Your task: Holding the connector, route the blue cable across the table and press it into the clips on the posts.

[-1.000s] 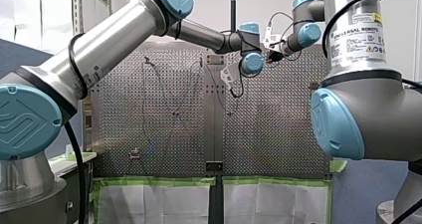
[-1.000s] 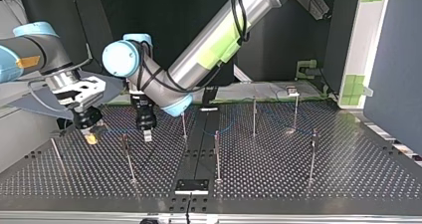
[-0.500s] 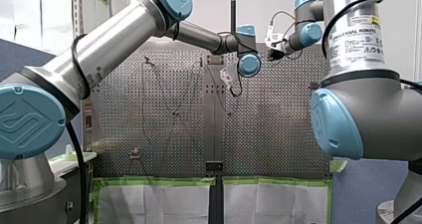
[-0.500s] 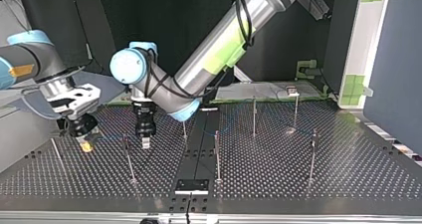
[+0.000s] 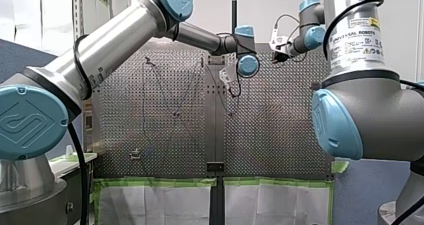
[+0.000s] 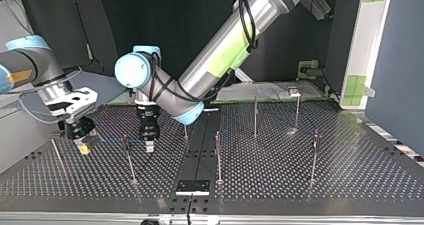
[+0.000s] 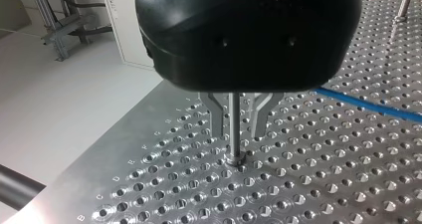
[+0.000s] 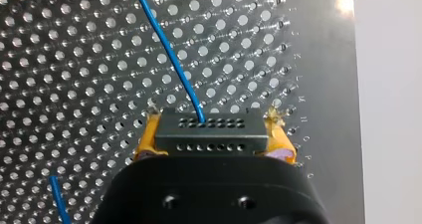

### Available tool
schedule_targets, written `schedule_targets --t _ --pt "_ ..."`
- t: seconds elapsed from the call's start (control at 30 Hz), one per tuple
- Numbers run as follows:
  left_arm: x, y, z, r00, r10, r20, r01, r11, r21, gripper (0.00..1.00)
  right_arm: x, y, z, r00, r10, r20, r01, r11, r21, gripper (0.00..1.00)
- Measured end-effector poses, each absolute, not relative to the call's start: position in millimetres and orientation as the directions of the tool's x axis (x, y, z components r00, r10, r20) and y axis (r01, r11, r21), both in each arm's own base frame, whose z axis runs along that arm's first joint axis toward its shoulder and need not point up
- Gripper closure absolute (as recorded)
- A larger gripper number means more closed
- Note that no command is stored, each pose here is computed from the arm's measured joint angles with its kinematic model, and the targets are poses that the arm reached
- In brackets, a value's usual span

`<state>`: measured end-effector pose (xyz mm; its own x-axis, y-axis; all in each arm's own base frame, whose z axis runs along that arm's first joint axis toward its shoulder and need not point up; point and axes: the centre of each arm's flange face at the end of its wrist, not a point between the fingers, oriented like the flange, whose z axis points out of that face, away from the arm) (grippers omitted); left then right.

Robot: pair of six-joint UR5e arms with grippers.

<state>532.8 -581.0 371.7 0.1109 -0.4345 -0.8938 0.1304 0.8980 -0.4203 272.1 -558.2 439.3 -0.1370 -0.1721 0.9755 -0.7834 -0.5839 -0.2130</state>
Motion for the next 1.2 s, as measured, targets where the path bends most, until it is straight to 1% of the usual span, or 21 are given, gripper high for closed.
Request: schedule_targets --t 0.1,0.13,0.2,0.23,0.27,0.3,0.33,0.37,0.4,0.43,0.63,0.93,1.2 --pt "532.7 -580.9 369.9 0.109 -0.432 -0.895 0.131 0.899 -0.418 0.6 268.6 -561.2 439.6 -0.138 -0.169 0.976 -0.785 -0.582 -0.212 1.0" --pt "532.6 -580.8 368.9 0.107 -0.431 -0.896 0.131 0.899 -0.417 0.57 267.5 -562.1 439.6 -0.138 -0.168 0.976 -0.785 -0.582 -0.212 1.0" --pt "532.3 -580.3 366.7 0.105 -0.429 -0.897 0.13 0.9 -0.415 0.57 265.2 -563.9 439.2 -0.138 -0.168 0.976 -0.785 -0.582 -0.211 1.0" --pt "532.1 -580.1 364.5 0.103 -0.427 -0.898 0.129 0.901 -0.413 0.52 264.4 -564.4 439.1 -0.138 -0.168 0.976 -0.785 -0.582 -0.211 1.0" --pt "531.8 -580.0 363.1 0.1 -0.426 -0.899 0.128 0.902 -0.412 0.43 263.4 -565.0 438.9 -0.138 -0.168 0.976 -0.785 -0.582 -0.211 1.0" --pt "531.4 -579.9 362.1 0.098 -0.425 -0.9 0.128 0.902 -0.412 0.43 262.7 -565.4 438.9 -0.138 -0.167 0.976 -0.786 -0.582 -0.211 1.0" --pt "530.8 -579.7 360.8 0.095 -0.423 -0.901 0.127 0.903 -0.411 0.35 262.0 -565.7 438.8 -0.138 -0.167 0.976 -0.786 -0.581 -0.211 1.0" --pt "530.2 -579.7 359.9 0.092 -0.421 -0.902 0.125 0.904 -0.409 0.18 261.1 -566.2 438.9 -0.138 -0.167 0.976 -0.787 -0.58 -0.21 1.0" --pt "529.5 -579.6 359.1 0.088 -0.419 -0.904 0.124 0.905 -0.408 0.18 260.6 -566.5 438.9 -0.138 -0.166 0.976 -0.787 -0.58 -0.21 1.0" --pt "528.7 -579.4 358.2 0.083 -0.416 -0.906 0.122 0.906 -0.405 0.0 260.2 -566.7 438.8 -0.137 -0.166 0.976 -0.788 -0.579 -0.21 1.0" --pt "521.6 -580.2 355.2 0.053 -0.4 -0.915 0.114 0.913 -0.393 0.0 258.6 -567.5 438.3 -0.137 -0.166 0.977 -0.789 -0.578 -0.209 1.0" --pt "502.2 -584.1 354.6 -0.002 -0.416 -0.909 0.1 0.905 -0.414 0.0 258.5 -567.9 437.8 -0.136 -0.166 0.977 -0.79 -0.577 -0.208 1.0" --pt "480.8 -582.8 369.4 -0.021 -0.409 -0.912 0.068 0.91 -0.41 0.0 258.6 -568.2 437.0 -0.135 -0.167 0.977 -0.79 -0.577 -0.208 1.0"
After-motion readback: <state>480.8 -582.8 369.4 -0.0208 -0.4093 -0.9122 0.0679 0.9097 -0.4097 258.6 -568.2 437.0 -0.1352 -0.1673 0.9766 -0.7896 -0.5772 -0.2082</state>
